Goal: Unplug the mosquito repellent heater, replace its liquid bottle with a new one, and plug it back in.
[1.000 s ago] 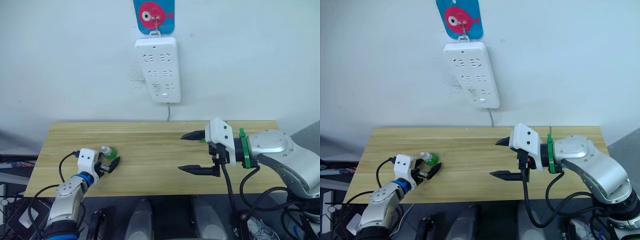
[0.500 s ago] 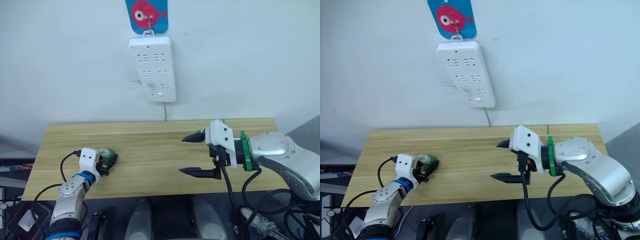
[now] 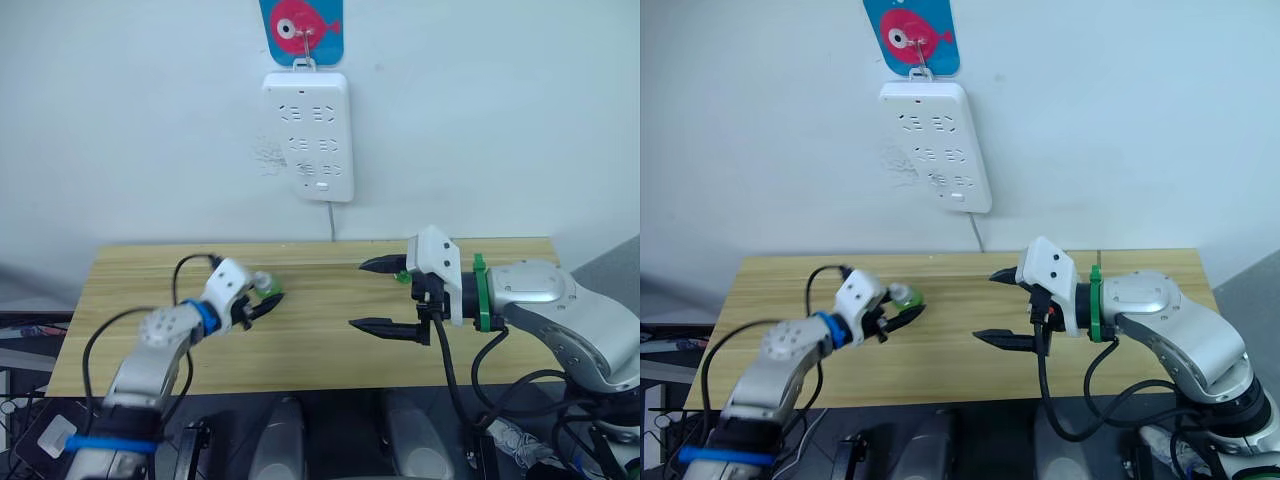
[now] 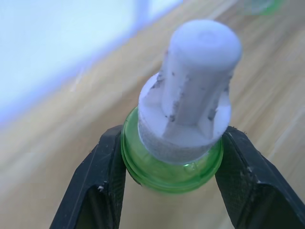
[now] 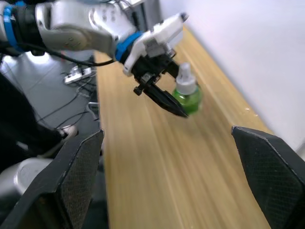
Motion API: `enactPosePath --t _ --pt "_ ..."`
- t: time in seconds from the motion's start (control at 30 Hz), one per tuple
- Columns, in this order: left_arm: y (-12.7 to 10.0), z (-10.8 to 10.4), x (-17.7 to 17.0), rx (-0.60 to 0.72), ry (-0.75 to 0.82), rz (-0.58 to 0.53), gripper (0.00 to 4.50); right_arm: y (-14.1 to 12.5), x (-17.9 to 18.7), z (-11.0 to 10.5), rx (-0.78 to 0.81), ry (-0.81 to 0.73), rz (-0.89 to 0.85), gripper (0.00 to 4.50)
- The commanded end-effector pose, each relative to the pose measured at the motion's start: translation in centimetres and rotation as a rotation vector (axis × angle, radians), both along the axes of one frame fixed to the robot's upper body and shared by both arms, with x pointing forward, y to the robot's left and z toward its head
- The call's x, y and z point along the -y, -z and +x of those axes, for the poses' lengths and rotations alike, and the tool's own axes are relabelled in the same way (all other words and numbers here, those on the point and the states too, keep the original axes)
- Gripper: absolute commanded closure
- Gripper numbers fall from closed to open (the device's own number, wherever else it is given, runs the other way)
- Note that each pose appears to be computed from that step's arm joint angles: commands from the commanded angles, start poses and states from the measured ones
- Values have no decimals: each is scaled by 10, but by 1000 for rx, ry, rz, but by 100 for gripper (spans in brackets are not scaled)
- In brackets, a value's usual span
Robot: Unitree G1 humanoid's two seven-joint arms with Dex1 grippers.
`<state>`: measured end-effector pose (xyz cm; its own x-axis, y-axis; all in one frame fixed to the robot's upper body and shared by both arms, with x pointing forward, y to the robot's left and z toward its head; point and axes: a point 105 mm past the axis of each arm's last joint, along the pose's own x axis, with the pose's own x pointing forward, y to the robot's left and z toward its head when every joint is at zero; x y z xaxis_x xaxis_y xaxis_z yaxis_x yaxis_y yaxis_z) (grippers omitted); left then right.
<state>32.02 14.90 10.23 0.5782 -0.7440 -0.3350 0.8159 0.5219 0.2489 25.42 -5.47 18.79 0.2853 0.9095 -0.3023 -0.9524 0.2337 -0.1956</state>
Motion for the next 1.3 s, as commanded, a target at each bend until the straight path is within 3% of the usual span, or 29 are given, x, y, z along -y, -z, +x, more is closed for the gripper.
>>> enactPosePath --t 0.03,0.27,0.7,0.8,1.07,1.1,1.3 --pt "-25 -10 38 -62 233 -19 227 -4 -8 4 8 -18 -4 0" --pt "-47 -25 62 -101 520 105 227 -10 -28 10 -33 -64 33 0" --pt "-59 -23 66 -67 571 122 227 -1 -37 19 -3 -47 27 0" --pt "-60 -23 67 -64 574 119 227 -1 -39 19 2 -49 38 62" --pt "-61 -22 68 -72 567 86 227 -2 -41 15 36 -81 37 330" --pt "-61 -21 68 -67 564 85 227 -3 -42 13 35 -91 44 347" --pt "-75 -18 77 10 580 12 227 -13 -41 8 39 -127 101 347"
